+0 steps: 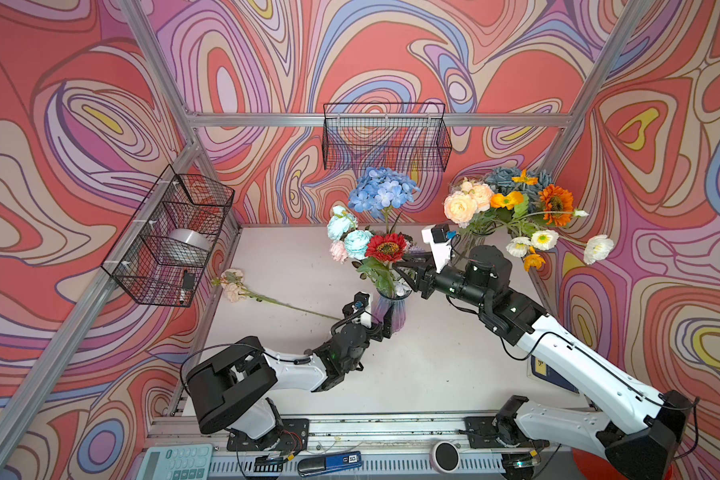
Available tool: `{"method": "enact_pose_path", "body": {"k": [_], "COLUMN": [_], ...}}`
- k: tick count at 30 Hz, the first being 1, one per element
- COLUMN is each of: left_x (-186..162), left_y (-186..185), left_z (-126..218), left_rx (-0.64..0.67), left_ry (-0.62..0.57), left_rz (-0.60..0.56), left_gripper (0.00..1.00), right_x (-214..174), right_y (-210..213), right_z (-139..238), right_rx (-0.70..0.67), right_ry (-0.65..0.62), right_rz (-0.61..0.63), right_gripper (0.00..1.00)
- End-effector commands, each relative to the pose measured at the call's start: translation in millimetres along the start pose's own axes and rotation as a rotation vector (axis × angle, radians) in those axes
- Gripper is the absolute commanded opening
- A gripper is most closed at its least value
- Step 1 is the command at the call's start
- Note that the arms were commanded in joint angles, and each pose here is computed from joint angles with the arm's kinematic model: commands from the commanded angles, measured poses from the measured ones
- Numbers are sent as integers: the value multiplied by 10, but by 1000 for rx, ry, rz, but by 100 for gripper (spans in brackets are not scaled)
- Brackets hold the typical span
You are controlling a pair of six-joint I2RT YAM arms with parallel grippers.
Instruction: Arrange the flowers into the vase
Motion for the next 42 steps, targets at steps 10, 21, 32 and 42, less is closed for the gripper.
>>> {"method": "enact_pose_path", "body": {"k": [10, 21, 32, 42], "left_x": [-13, 92, 95, 153], "left_y": [46, 19, 99, 100], "left_z": [-188, -320, -401, -407], "left_rx": [20, 14, 24, 5], "left_ry": [-49, -81, -81, -91], "left_rz": [36, 35, 46, 45], "left_gripper": [94, 94, 95, 95], "right_x": [-28, -175, -369, -704], "right_y": [46, -68, -153, -482], "right_z": [-70, -389, -322, -167], "right_rx": [-3, -10, -39, -217], "right_ry": [-47, -38, 16, 52], "right_rz": [51, 74, 19, 3], "right_gripper": [45, 43, 31, 29]}}
Point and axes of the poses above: each gripper's point midway between its finger pads, its own z axis back along the fingers, its own y axis along the line the jaws close on, x = y × z, the point moved 6 cm from there along z, back along the fingers, and after that the axes turned 15 degrees about -z, right-handed, at the moved point
